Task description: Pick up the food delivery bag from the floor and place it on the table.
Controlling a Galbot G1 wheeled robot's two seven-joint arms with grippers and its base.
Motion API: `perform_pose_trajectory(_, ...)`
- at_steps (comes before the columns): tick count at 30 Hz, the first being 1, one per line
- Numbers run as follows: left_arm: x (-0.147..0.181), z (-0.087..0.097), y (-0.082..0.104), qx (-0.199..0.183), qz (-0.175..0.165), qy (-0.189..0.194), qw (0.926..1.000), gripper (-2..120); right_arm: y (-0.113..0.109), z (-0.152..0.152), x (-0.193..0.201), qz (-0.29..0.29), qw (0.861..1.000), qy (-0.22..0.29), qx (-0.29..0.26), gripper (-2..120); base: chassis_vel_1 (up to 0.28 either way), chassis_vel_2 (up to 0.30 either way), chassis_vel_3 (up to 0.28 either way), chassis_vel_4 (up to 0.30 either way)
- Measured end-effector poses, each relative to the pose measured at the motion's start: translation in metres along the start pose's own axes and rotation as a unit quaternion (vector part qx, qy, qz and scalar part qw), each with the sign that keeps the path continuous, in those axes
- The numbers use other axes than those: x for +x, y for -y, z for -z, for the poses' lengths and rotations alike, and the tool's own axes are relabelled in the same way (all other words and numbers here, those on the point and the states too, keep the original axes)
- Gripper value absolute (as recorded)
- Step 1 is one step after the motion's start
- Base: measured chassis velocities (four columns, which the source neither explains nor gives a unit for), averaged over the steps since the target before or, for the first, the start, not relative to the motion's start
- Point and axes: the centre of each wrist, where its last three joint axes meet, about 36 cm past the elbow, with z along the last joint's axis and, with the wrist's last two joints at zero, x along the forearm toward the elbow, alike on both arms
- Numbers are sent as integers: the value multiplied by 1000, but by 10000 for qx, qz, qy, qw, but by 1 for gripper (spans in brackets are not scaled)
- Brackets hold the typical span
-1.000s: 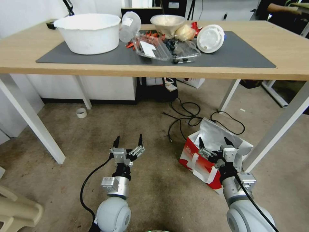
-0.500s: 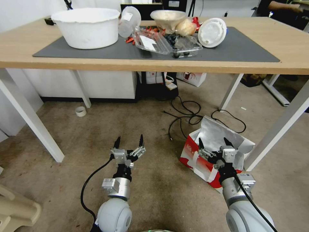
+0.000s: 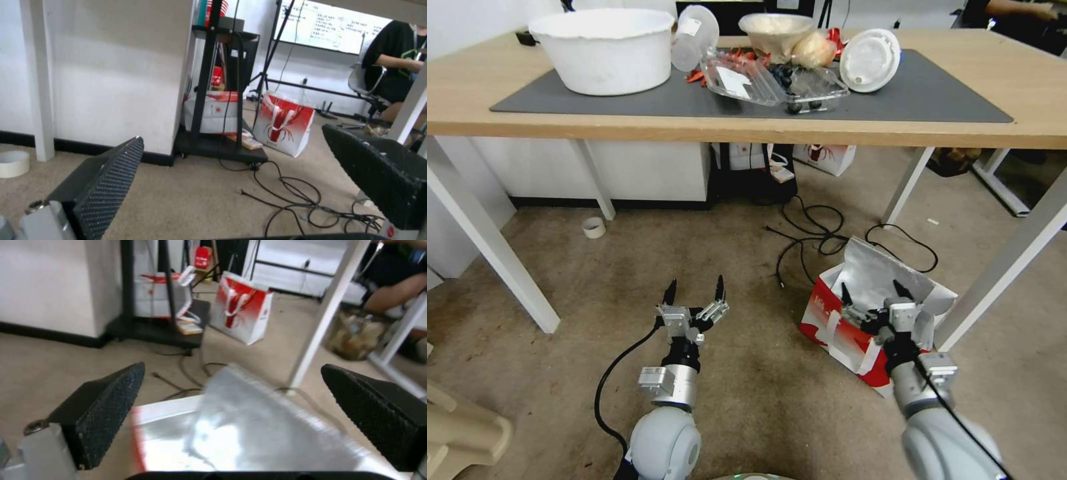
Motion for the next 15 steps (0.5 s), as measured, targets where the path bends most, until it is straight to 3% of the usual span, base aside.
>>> perform_pose_trajectory(1, 0, 0, 0, 0, 0, 0, 10000, 100, 0, 0, 0, 0, 10000, 0, 0, 100, 0, 0, 0, 0)
perform_pose_trajectory(3, -1, 0, -1, 6, 2, 7, 10000, 100, 30, 4, -15, -35, 9990, -66, 434, 100, 0, 0, 0, 0)
perform_pose_trajectory(4, -1, 0, -1, 6, 2, 7, 10000, 100, 30, 4, -15, -35, 9990, -66, 434, 100, 0, 0, 0, 0)
perform_pose_trajectory(7, -1, -1, -1, 25, 9, 12, 10000, 100, 62, 13, -40, 15, 9940, -208, 1070, 100, 0, 0, 0, 0)
perform_pose_trajectory(15, 0, -3, 0, 39, 14, 4, 10000, 100, 103, 12, -88, 206, 9786, -633, 1949, 100, 0, 0, 0, 0)
